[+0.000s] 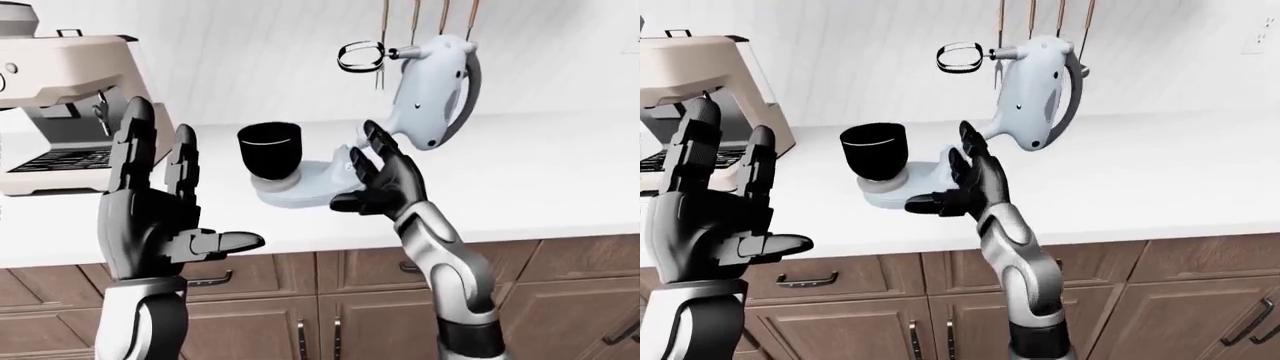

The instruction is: Open the stand mixer head.

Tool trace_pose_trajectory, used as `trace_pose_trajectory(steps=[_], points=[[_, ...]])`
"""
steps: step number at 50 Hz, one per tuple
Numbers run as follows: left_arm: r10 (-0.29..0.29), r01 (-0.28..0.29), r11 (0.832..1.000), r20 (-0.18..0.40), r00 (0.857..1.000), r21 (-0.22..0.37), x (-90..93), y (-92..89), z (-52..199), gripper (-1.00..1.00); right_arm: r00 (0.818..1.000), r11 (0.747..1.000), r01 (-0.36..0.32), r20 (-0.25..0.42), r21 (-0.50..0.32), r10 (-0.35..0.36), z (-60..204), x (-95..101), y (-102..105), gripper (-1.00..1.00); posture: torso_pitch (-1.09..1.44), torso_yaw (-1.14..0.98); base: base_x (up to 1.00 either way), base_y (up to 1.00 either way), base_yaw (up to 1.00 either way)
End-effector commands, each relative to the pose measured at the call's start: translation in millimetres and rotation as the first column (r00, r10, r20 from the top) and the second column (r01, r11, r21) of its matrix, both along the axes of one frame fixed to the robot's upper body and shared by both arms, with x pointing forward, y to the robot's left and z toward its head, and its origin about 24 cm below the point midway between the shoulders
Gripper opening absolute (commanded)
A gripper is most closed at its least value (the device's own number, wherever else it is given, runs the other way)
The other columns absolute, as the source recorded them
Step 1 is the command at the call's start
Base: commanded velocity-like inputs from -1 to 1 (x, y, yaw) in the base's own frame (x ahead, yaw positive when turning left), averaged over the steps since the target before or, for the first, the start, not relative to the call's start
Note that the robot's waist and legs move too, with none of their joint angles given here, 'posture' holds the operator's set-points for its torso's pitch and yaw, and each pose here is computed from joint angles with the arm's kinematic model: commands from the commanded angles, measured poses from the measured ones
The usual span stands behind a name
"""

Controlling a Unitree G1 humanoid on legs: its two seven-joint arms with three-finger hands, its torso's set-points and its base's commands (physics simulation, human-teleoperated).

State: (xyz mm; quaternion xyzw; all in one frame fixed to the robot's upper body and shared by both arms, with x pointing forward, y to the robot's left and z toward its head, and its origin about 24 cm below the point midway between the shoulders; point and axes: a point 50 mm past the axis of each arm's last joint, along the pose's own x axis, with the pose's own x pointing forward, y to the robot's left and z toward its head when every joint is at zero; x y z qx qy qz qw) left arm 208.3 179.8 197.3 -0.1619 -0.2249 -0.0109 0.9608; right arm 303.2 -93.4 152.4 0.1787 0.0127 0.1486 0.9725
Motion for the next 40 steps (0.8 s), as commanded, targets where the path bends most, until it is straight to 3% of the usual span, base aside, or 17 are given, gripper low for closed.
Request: trace_pose_trajectory(steps=[1,8,19,40], points=[[-0.004,0.003,1.0,0.067,0.998,0.008,-3.8,-1.3,10.3,1.0,0.997,1.0,-0.016,0.07,0.025,0.015,20.5,-7.1,0.3,1.0,-0.33,0.0,0.0,0.0,0.0],[-0.005,0.004,1.0,0.068,0.998,0.009,-4.2,-2.1,9.8,1.0,0.99,0.999,-0.014,0.141,0.035,0.009,44.5,-42.2,-15.6,1.0,-0.33,0.0,0.0,0.0,0.0],[-0.004,0.004,1.0,0.069,0.998,0.01,-4.7,-2.0,9.7,1.0,0.981,0.999,0.014,0.194,0.052,-0.024,59.2,-78.7,-41.0,1.0,-0.33,0.0,0.0,0.0,0.0],[-0.004,0.003,1.0,0.072,0.997,0.013,-4.9,-2.3,11.3,1.0,0.975,0.995,0.049,0.211,0.083,-0.066,65.2,-89.5,-60.6,1.0,-0.33,0.0,0.0,0.0,0.0]])
